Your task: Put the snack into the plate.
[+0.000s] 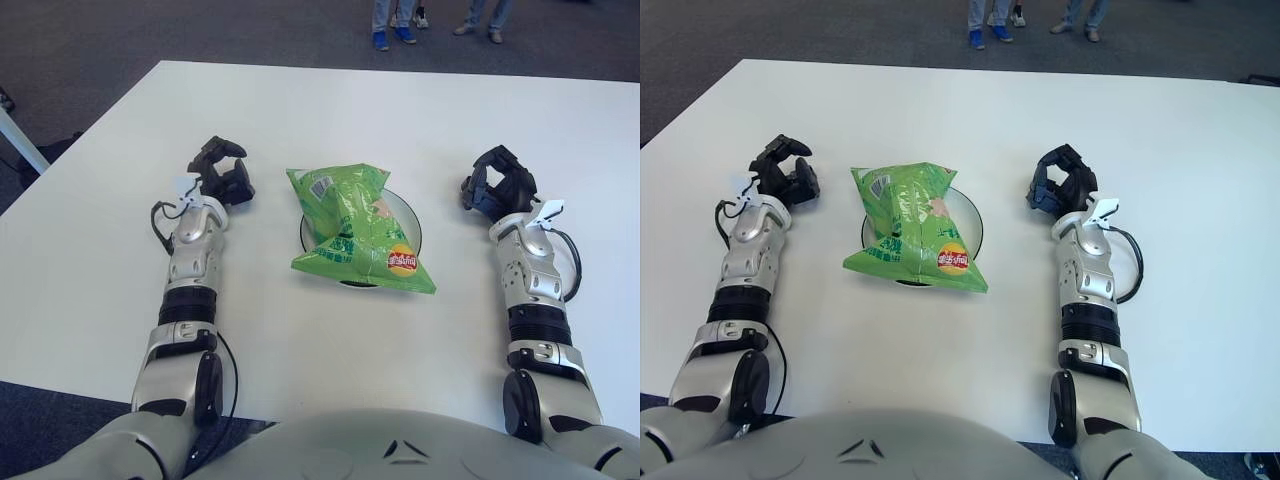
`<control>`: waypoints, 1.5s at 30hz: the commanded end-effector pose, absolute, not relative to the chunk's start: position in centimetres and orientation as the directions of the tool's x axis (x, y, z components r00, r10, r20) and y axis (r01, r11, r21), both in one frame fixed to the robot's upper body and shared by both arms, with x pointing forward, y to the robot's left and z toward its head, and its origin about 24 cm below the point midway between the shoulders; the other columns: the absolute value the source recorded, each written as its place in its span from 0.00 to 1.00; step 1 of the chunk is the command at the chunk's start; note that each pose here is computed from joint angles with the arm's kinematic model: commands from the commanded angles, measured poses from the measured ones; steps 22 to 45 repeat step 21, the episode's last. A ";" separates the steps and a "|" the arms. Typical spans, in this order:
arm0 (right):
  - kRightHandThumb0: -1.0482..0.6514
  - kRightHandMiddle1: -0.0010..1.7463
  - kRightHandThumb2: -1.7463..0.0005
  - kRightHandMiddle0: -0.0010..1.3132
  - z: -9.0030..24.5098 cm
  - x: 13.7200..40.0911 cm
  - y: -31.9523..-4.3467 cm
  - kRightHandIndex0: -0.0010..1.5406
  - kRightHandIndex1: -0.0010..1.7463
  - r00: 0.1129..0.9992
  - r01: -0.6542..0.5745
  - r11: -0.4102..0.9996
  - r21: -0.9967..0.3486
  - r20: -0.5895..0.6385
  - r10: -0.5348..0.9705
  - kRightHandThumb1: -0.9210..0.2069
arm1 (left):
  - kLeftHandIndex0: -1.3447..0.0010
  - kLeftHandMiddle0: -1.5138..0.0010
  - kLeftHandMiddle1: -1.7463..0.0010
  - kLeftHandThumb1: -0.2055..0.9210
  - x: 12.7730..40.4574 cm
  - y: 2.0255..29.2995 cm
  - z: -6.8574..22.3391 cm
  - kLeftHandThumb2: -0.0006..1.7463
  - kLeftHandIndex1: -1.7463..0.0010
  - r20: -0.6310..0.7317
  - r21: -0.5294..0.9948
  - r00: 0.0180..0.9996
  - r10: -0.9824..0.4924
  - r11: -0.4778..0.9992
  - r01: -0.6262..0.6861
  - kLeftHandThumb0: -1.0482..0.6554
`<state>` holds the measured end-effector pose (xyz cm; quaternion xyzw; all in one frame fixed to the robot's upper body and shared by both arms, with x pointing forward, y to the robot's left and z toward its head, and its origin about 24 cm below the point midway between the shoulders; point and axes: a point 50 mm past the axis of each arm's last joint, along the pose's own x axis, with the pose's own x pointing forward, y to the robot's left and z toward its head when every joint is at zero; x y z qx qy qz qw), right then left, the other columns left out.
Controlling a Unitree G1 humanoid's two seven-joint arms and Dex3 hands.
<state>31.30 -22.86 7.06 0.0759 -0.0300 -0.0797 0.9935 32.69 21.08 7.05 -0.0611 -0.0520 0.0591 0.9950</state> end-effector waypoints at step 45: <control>0.34 1.00 0.27 0.45 4.3 30.2 -22.7 0.87 1.00 0.984 0.175 0.970 0.170 -0.055 -0.168 0.51 | 0.49 0.13 0.00 0.39 31.4 21.3 4.6 0.81 0.00 0.045 -0.121 0.992 0.120 0.986 -0.114 0.31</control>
